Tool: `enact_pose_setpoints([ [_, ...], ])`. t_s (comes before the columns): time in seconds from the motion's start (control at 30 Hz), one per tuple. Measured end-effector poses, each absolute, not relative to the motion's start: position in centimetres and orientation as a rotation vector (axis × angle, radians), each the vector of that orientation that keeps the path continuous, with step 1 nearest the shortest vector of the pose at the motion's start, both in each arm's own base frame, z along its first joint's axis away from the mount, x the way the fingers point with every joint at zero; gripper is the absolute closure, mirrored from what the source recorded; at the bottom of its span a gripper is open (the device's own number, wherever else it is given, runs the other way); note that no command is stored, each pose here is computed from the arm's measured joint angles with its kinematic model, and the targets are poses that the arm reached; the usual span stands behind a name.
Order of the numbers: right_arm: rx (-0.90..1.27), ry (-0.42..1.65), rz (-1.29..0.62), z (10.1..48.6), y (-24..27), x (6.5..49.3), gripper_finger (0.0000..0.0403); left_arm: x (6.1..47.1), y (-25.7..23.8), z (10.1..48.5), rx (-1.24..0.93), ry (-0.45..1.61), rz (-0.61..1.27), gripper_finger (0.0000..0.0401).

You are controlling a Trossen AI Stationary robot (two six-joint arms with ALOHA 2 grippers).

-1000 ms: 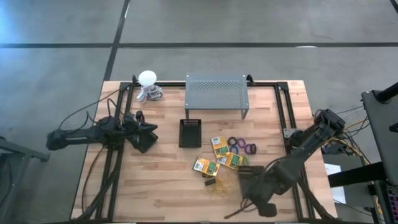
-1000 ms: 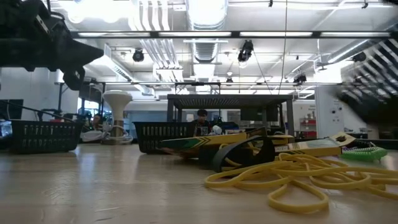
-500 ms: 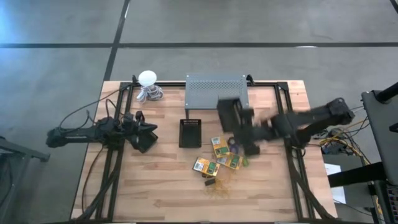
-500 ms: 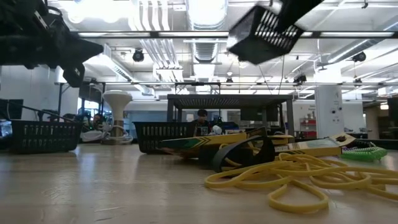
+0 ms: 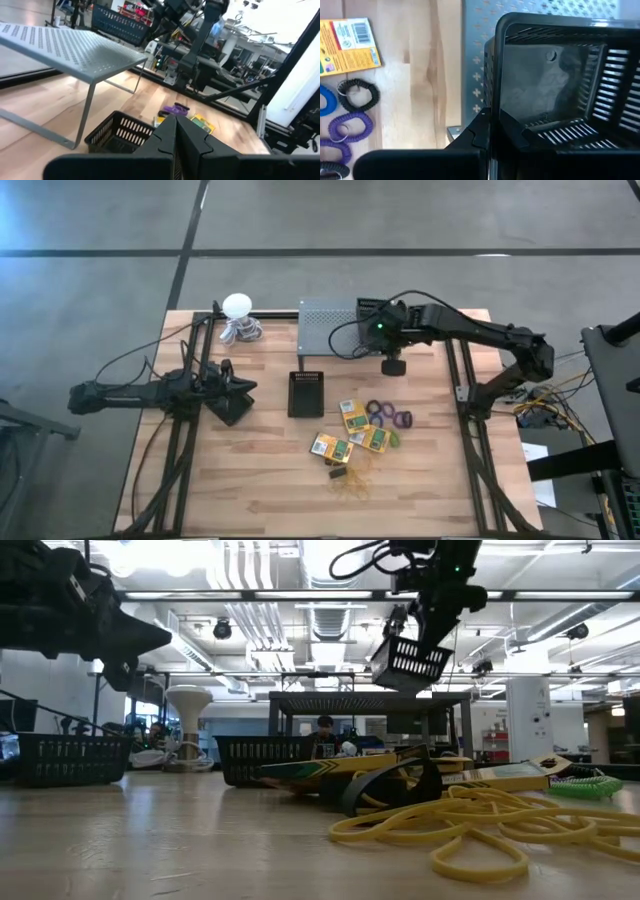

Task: Pick & Place Office Desk Supplies
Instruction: Put the right black bin on the shelf

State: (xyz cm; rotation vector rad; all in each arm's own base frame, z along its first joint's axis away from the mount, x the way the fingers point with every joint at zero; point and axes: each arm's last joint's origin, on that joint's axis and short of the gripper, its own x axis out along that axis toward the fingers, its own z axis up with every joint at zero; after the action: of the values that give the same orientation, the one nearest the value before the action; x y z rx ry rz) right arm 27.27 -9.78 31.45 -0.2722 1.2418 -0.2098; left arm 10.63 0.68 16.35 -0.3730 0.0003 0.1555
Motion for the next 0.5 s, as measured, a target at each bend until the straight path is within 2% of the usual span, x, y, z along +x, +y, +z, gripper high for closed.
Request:
enact_pose_setpoints([
  [0.5, -0.247, 1.356, -0.289, 30.2, -11.1, 29.3, 0.0391, 10.7, 0.7, 16.3, -0.399, 0.005, 0.157, 0.0386],
])
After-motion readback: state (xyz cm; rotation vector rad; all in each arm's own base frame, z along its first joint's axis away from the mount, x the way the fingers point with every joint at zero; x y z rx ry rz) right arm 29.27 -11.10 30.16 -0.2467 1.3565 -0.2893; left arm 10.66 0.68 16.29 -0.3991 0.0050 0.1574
